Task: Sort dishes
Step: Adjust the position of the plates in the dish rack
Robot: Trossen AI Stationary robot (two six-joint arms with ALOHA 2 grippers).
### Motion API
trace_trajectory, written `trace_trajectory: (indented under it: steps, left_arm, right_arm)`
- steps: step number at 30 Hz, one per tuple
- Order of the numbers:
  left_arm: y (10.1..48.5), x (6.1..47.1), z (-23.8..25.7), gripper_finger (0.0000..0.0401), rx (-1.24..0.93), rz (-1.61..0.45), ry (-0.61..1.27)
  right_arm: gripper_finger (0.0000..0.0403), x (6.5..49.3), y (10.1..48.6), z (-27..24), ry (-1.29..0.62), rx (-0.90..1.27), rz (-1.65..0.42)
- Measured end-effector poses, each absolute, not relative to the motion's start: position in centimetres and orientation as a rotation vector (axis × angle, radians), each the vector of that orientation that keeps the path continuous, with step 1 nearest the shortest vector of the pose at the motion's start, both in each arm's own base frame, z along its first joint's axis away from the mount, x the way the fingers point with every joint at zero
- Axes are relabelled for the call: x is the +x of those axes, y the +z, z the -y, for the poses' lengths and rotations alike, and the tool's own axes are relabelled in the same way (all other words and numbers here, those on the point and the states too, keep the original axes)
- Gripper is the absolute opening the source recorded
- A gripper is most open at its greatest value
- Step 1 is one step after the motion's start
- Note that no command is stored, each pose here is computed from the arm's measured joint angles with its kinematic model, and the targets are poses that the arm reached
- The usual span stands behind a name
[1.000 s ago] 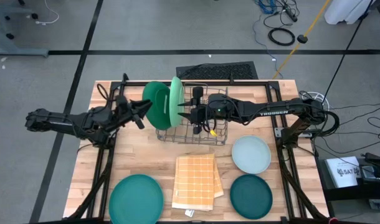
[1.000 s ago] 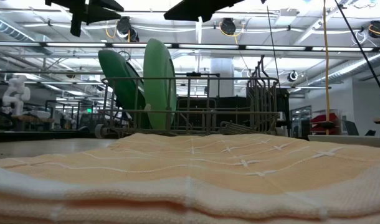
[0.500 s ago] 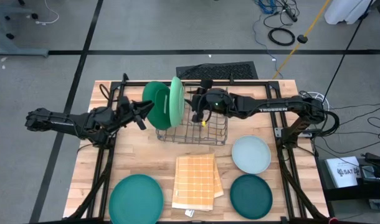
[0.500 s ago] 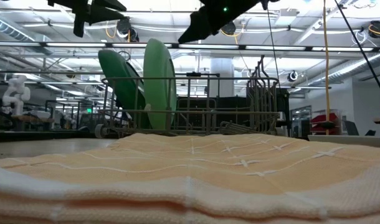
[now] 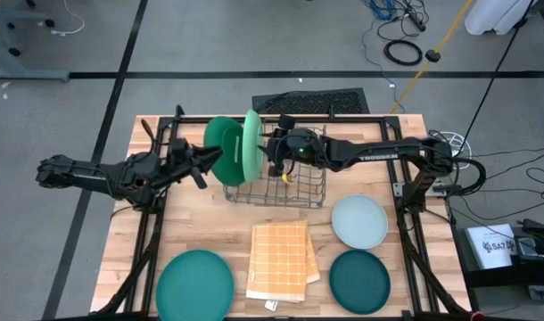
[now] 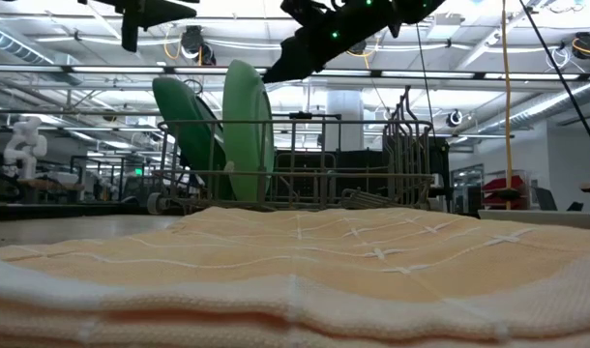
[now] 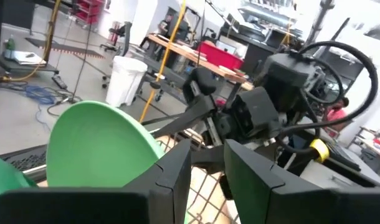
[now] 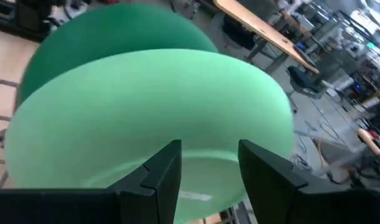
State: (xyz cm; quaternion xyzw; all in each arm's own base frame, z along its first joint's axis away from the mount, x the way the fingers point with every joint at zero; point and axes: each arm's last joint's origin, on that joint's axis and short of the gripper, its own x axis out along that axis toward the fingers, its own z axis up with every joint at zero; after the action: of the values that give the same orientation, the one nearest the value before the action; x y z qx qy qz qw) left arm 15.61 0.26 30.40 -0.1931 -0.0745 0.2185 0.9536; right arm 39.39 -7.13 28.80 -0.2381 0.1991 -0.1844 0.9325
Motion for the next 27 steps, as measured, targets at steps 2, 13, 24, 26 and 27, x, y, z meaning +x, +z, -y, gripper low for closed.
trace_trajectory:
  steps: [2,13,24,26,27]
  left_arm:
    - [30.5,15.8,-0.2,0.0107,-0.385,0.158,0.419]
    - [30.8,16.8,0.0,0.0107,-0.368,0.145,0.374]
    - [33.4,19.1,0.3,0.0107,-0.149,0.086,0.331]
    - [33.8,19.8,0.3,0.0107,-0.086,0.037,0.352]
    - [34.0,20.3,0.3,0.0107,-0.058,0.014,0.368]
  right_arm:
    - [0.0153,39.7,28.8,7.1,-0.351,-0.498,-0.376]
    - [0.0153,40.7,29.7,6.8,-0.243,-0.554,-0.168]
    - [0.0153,39.6,33.0,4.0,-0.256,-0.721,-0.049]
    - [0.0153,38.8,34.5,3.2,-0.311,-0.754,-0.028]
    - [0.0153,38.3,35.2,2.9,-0.336,-0.770,-0.019]
